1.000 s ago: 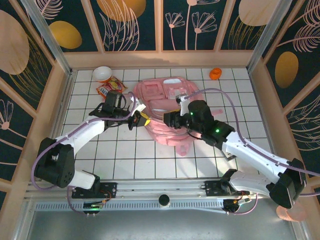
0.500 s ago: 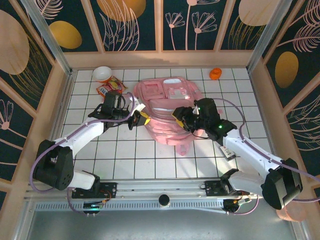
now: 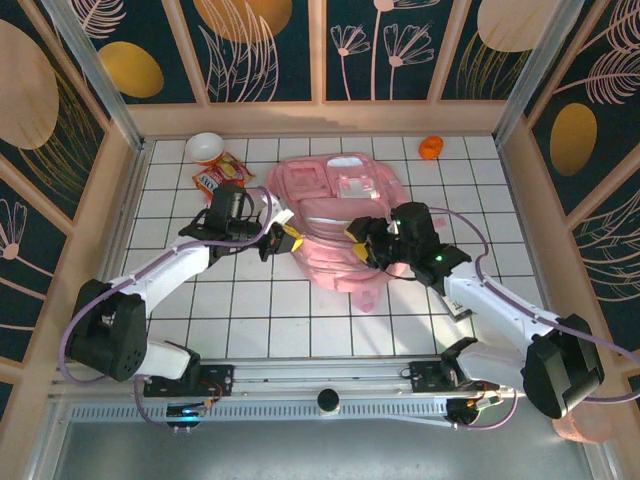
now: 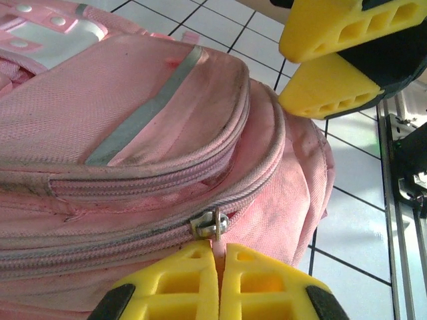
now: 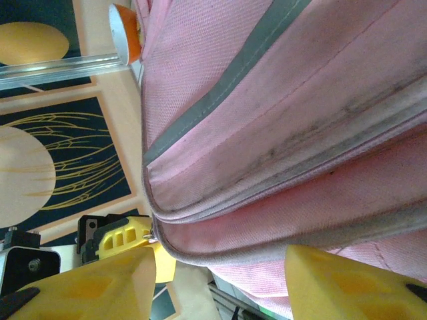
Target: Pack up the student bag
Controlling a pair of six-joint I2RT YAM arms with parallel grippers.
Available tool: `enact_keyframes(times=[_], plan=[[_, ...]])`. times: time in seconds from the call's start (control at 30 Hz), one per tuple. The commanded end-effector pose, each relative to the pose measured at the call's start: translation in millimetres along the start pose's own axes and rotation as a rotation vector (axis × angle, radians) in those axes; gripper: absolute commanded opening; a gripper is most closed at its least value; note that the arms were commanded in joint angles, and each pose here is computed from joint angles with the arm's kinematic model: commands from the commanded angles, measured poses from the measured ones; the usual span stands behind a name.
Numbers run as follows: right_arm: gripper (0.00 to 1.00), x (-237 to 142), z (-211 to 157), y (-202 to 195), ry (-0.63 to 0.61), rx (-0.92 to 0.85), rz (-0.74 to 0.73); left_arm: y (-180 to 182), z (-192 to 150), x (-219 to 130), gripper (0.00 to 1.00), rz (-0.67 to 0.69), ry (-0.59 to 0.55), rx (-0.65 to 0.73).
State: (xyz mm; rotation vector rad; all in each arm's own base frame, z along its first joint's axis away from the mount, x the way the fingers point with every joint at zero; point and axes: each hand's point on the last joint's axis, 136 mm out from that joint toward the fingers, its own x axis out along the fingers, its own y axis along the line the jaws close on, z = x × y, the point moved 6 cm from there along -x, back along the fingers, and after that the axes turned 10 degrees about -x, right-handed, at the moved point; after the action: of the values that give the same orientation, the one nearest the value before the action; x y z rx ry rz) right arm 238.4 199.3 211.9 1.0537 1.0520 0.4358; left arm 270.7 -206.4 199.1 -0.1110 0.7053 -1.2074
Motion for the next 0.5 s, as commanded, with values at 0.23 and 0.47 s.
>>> enact_keyframes(times=[0.23,0.47], plan=[[0.58,-26.6,-3.8,-34.9,0.009,0.085,-0.013,-12.0,19.3,-4.4,0.00,-0.031,-0.101,0.089],[0.53,-18.3,16.8,-31.8,-0.026,0.116,0.084,-14.3,22.3,-5.6,0.00,-0.041,-0.106,0.103]])
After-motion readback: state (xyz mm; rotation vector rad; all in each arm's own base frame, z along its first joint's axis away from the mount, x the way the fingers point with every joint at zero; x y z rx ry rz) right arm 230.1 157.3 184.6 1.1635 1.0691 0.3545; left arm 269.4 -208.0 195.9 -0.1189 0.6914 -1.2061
